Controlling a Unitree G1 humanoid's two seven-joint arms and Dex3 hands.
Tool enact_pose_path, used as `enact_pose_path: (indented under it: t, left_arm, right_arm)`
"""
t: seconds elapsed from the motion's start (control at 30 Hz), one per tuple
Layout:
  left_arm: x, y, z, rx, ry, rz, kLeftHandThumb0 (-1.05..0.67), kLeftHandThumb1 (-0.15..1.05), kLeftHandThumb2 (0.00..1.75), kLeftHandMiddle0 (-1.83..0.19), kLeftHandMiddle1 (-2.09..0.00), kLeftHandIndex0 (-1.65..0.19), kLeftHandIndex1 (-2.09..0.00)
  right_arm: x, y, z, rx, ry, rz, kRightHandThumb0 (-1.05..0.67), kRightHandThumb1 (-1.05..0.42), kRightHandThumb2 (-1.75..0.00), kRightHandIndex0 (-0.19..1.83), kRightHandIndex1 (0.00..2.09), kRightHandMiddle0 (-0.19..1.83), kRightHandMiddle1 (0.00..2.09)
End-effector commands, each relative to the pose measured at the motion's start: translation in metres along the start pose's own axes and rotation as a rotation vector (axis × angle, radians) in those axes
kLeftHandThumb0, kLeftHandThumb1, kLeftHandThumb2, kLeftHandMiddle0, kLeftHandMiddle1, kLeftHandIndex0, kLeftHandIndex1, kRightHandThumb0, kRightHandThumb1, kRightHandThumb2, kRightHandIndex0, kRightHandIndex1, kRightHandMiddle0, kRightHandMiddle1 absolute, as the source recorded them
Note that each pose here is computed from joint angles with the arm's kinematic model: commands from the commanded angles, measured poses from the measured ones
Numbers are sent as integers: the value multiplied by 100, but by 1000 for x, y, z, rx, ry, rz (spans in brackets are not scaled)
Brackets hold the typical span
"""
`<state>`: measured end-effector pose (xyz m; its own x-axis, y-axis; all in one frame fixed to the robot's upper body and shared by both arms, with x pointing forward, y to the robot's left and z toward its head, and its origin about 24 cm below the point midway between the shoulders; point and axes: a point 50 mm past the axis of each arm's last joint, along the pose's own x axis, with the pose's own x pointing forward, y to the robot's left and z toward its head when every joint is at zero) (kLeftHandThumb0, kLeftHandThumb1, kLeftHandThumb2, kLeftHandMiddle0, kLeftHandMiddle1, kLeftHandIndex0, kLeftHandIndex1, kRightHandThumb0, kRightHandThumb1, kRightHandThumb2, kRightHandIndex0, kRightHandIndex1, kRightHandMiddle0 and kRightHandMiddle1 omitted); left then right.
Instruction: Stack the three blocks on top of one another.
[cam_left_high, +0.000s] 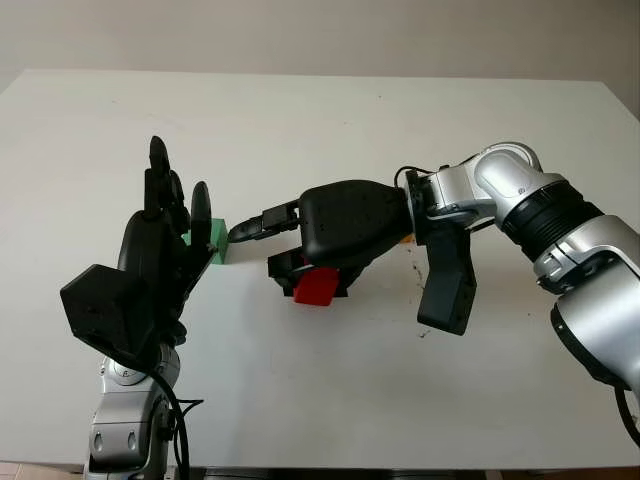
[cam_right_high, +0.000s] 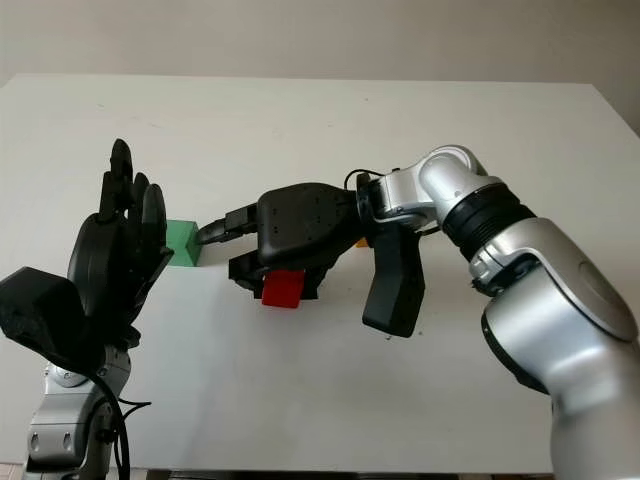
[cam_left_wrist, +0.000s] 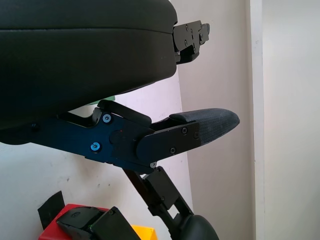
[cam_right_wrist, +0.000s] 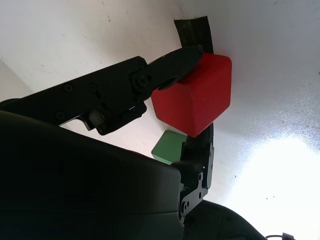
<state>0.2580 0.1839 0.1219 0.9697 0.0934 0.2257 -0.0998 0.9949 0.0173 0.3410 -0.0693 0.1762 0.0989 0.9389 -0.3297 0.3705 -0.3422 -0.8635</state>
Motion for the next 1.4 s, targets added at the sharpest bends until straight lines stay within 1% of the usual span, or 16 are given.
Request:
enact_pose_path:
  t: [0.0, 0.4, 0.53, 0.8, 0.87, 0.93, 0.97, 1.0, 1.03, 1.1, 1.23, 1.27, 1.3, 1.37]
  left_arm:
    - [-1, 0, 1, -7, -10, 7, -65, 105, 64, 19, 0, 19, 0]
    - [-1, 0, 2, -4, -9, 7, -65, 105, 64, 19, 0, 19, 0]
    - [0, 0, 2, -1, -9, 10, -66, 105, 63, 19, 0, 19, 0]
    - [-1, 0, 1, -3, -10, 8, -64, 105, 65, 19, 0, 19, 0]
    - [-1, 0, 1, -4, -11, 7, -65, 105, 64, 19, 0, 19, 0]
    - [-1, 0, 1, -1, -11, 7, -65, 105, 64, 19, 0, 19, 0]
    - [-1, 0, 1, -2, -11, 9, -65, 105, 64, 19, 0, 19, 0]
    - [-1, 0, 1, -4, -11, 9, -65, 105, 64, 19, 0, 19, 0]
    - [-1, 0, 1, -3, -11, 10, -64, 105, 64, 19, 0, 19, 0]
    - [-1, 0, 1, -3, -10, 10, -64, 105, 64, 19, 0, 19, 0]
    - [-1, 0, 0, -1, -10, 9, -65, 105, 64, 19, 0, 19, 0]
    - [0, 0, 0, -4, -10, 10, -65, 105, 64, 19, 0, 19, 0]
    - [0, 0, 0, -7, -10, 9, -65, 105, 64, 19, 0, 19, 0]
    - [0, 1, 0, -7, -11, 6, -65, 105, 64, 19, 0, 19, 0]
  right_arm:
    - [1, -9, -5, -52, -3, 3, -43, -96, -6, 14, 6, 41, 158]
    - [2, -6, -5, -78, -5, 22, -47, -95, -6, 10, 4, 39, 154]
    - [2, -5, -5, -97, -6, 11, -46, -95, -5, 13, 6, 41, 155]
    - [1, -2, -5, -35, 4, 29, -45, -94, -5, 13, 5, 44, 153]
    - [0, -3, -5, -47, 4, 41, -47, -95, -6, 10, 4, 39, 149]
    - [-1, -2, -5, -67, 5, 37, -47, -95, -6, 9, 4, 28, 141]
    - [-2, -1, -6, -75, 7, 36, -47, -95, -6, 6, 3, 16, 122]
    - [-2, -1, -6, -81, 9, 38, -46, -96, -5, 3, 4, 10, 101]
    - [-3, 0, -7, -83, 11, 37, -45, -96, -5, 0, 4, 7, 84]
    - [-4, 0, -7, -77, 14, 33, -44, -96, -5, -6, 3, 3, 58]
    - [-8, -1, -8, -72, 15, 27, -52, -97, -6, -11, 2, -4, 44]
    - [-9, -2, -9, -63, 18, 36, -53, -97, -6, -12, 2, -5, 43]
    - [-11, -2, -9, -57, 22, 44, -53, -97, -6, -16, 2, -10, 39]
    - [-16, -5, -10, -31, 37, 24, -53, -97, -6, -18, 2, -14, 35]
